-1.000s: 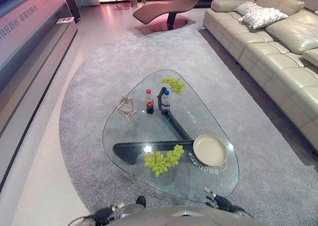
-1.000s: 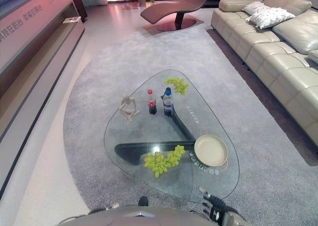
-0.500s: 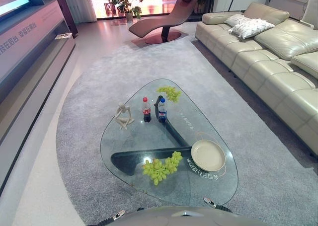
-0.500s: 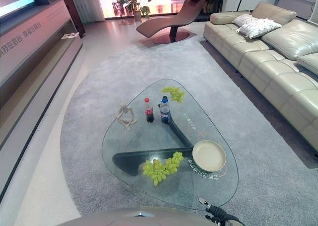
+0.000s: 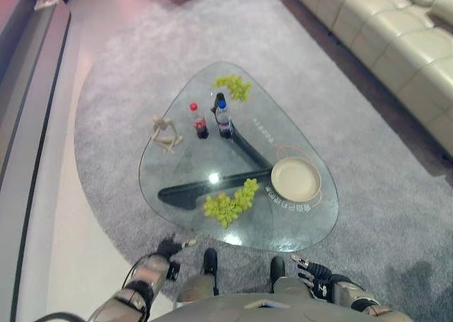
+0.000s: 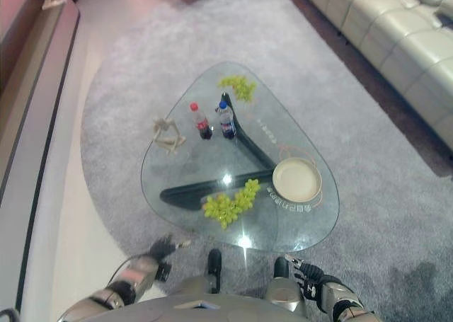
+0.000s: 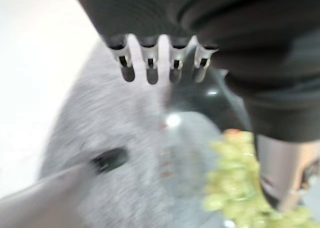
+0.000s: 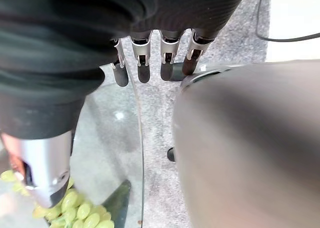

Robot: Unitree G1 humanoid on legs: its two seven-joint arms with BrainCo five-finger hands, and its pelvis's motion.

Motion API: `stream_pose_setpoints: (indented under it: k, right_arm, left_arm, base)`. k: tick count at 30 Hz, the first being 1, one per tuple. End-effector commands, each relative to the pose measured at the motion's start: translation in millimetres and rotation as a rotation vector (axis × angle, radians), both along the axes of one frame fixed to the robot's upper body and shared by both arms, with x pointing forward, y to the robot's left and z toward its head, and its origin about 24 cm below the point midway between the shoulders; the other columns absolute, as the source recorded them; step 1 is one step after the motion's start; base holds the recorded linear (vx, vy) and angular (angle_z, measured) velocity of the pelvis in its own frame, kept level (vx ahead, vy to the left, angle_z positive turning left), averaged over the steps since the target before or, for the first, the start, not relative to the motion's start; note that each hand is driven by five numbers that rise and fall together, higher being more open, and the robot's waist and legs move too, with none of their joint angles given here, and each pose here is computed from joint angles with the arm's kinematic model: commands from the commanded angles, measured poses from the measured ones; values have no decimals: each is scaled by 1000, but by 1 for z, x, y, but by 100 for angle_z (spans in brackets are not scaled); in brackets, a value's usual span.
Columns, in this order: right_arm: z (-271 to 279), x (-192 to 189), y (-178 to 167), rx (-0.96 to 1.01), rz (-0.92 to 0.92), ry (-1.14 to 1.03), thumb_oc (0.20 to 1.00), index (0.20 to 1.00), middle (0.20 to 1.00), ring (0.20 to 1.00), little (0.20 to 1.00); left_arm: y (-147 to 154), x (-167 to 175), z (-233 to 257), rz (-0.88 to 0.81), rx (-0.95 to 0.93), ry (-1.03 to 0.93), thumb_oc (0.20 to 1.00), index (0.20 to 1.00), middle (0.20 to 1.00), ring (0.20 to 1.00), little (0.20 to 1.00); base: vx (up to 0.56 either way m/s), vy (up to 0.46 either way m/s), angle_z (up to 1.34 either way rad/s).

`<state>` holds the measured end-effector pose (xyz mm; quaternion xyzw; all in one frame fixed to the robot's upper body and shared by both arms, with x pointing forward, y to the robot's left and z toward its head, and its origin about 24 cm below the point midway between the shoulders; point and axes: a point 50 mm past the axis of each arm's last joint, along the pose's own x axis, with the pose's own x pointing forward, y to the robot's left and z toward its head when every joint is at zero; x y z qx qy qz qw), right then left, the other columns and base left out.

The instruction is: Pick up fruits into the plate

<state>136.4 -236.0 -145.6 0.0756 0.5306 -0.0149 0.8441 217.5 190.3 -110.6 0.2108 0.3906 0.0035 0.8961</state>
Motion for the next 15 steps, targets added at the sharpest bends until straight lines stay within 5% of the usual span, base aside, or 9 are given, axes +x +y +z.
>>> stream_pose_setpoints:
  k: [1, 7, 15]
  right_arm:
    - [8, 25, 14, 49, 30, -79, 1000, 1000, 1000, 1000, 1000]
    - [16, 41, 15, 46, 80, -126, 1000, 1000, 1000, 1000, 1000]
    - [18, 45, 14, 52, 85, -136, 1000, 1000, 1000, 1000, 1000]
  left_arm:
    - [10, 35, 28, -40, 126, -143, 1000, 1000, 1000, 1000, 1000]
    - [6, 81, 75, -115, 187, -331, 1000, 1000, 1000, 1000, 1000]
    - [1, 95, 90, -194, 217, -374, 1000, 1000, 1000, 1000, 1000]
  base:
    - [-55, 7, -10]
    - [-48, -13, -10]
    - [-17, -17, 0]
